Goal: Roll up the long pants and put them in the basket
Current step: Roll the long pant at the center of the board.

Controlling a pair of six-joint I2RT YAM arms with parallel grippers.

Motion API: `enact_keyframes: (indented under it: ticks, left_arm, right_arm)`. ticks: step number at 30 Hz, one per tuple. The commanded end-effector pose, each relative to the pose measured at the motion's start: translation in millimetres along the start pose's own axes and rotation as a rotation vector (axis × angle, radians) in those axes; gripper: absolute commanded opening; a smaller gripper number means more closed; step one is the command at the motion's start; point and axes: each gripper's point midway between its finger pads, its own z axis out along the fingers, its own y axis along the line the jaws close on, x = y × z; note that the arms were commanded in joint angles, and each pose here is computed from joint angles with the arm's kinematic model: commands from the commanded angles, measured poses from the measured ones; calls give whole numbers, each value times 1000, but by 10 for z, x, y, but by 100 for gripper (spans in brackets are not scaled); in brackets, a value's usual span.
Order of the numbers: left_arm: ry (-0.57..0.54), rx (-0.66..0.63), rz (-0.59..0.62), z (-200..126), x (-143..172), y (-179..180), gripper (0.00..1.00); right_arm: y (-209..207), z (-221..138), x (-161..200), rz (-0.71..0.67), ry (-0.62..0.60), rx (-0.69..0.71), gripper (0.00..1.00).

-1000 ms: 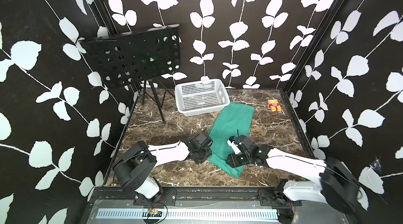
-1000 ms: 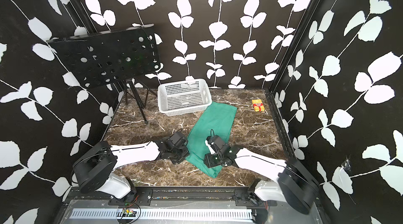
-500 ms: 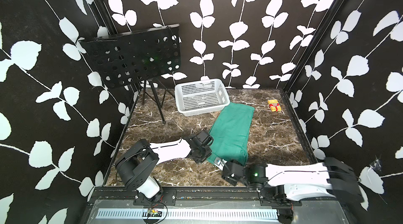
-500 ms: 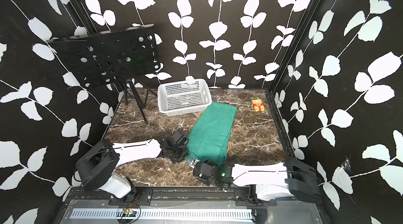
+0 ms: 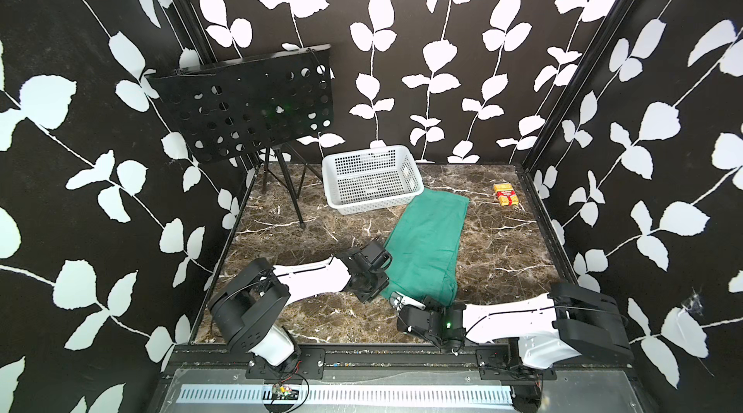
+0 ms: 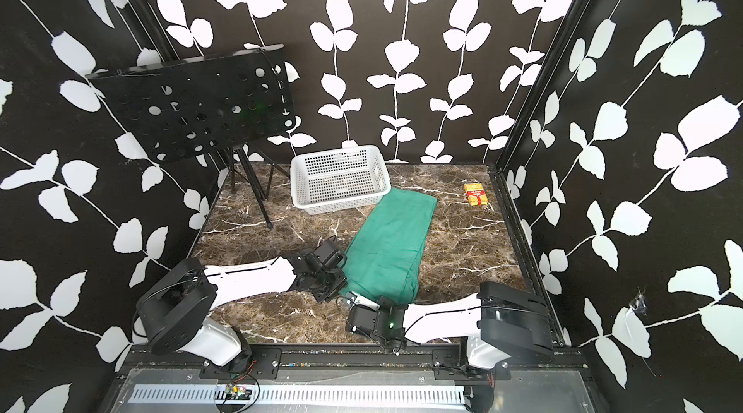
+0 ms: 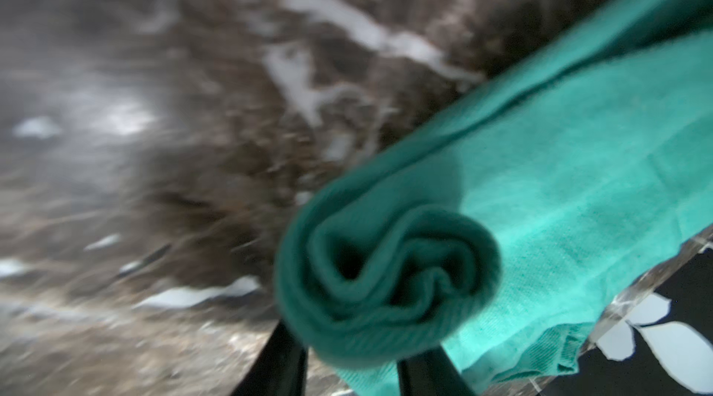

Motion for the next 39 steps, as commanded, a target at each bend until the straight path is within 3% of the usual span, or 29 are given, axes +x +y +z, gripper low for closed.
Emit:
enact_keyframes:
  ticks: [1, 3, 6, 14, 20, 22, 24, 26, 28, 29, 32, 39]
  left_arm:
    - [-90, -62, -25, -159, -152, 295, 49]
    - [-95, -21, -13, -243, -151, 236, 63]
    - [-58, 38, 10, -260, -55, 113, 73]
    - [-38, 140, 14, -101, 50, -193, 78]
    - [-90, 136, -9, 2, -91, -309, 64]
    - [-106, 107, -9, -9, -147, -283, 51]
    - [-130, 77, -7, -48, -211, -224, 29]
    - [-143, 46, -13, -82, -256, -147, 18]
    - [-141, -9, -24, -105, -276, -25, 10]
    - [-136, -29, -24, -112, -280, 14, 8]
    - [-116, -66, -28, -114, -254, 84, 6]
    - [-77, -79, -58, -86, -186, 141, 5]
  right_arm:
    - [31, -108, -167, 121, -48, -123, 5]
    - [114, -175, -234, 186, -72, -250, 4]
    - [188, -259, -298, 266, -91, -405, 2]
    - [140, -230, -208, 377, -61, -539, 0]
    - [154, -181, -128, 440, -30, -605, 0]
    - [140, -130, -72, 469, -18, -602, 2]
    - [98, -80, -53, 498, -9, -586, 5]
    - [45, -45, -54, 503, -3, -553, 17]
    - [47, -60, -121, 491, -22, -563, 38]
    - [64, -85, -187, 466, -45, -573, 47]
    - [46, -150, -329, 336, -108, -492, 55]
    - [-29, -266, -591, 3, -264, -129, 59]
